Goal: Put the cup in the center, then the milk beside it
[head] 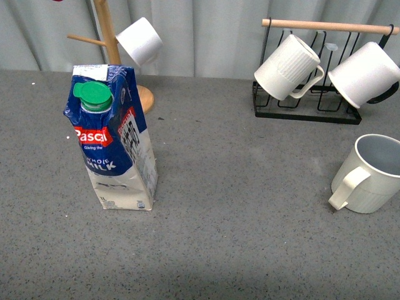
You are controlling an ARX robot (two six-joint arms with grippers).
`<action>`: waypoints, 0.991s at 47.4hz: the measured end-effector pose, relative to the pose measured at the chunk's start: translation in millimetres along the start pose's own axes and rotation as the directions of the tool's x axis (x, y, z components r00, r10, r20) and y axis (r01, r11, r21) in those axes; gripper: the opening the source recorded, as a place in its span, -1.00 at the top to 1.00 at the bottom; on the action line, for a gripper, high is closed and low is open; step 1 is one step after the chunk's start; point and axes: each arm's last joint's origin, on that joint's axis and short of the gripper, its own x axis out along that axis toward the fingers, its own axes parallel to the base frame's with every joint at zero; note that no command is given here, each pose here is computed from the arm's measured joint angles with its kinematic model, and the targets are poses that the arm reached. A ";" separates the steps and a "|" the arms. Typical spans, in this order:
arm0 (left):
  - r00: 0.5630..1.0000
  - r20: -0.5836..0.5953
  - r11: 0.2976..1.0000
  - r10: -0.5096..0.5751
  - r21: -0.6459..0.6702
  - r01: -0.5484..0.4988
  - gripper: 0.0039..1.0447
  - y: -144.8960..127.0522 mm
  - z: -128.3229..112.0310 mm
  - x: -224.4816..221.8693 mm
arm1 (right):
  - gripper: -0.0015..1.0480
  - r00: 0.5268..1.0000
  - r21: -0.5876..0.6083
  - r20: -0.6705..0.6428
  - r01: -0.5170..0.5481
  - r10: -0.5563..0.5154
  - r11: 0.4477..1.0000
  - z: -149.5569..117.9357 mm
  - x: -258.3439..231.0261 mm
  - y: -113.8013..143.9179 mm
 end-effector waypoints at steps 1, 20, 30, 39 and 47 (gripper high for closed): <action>1.000 0.000 1.000 0.000 0.000 0.000 -0.88 0.0 0.0 0.0 | -0.83 1.000 0.000 0.000 0.000 0.000 1.000 0.0 0.0 0.0; 1.000 0.000 1.000 0.000 0.000 0.000 -0.88 0.0 0.0 0.0 | -0.83 1.000 0.000 0.000 0.000 0.000 1.000 0.0 0.0 0.0; 1.000 0.000 1.000 0.000 0.000 0.000 -0.88 0.0 0.0 0.0 | -0.83 1.000 0.000 0.000 0.000 0.000 1.000 0.0 0.0 0.0; 1.000 0.000 1.000 0.000 0.000 0.000 -0.88 0.0 0.0 0.0 | -0.83 1.000 0.000 0.000 0.000 0.000 1.000 0.0 0.0 0.0; 1.000 0.000 1.000 0.000 0.000 0.000 -0.88 0.0 0.0 0.0 | -0.83 1.000 0.000 0.000 0.000 0.000 1.000 0.0 0.0 0.0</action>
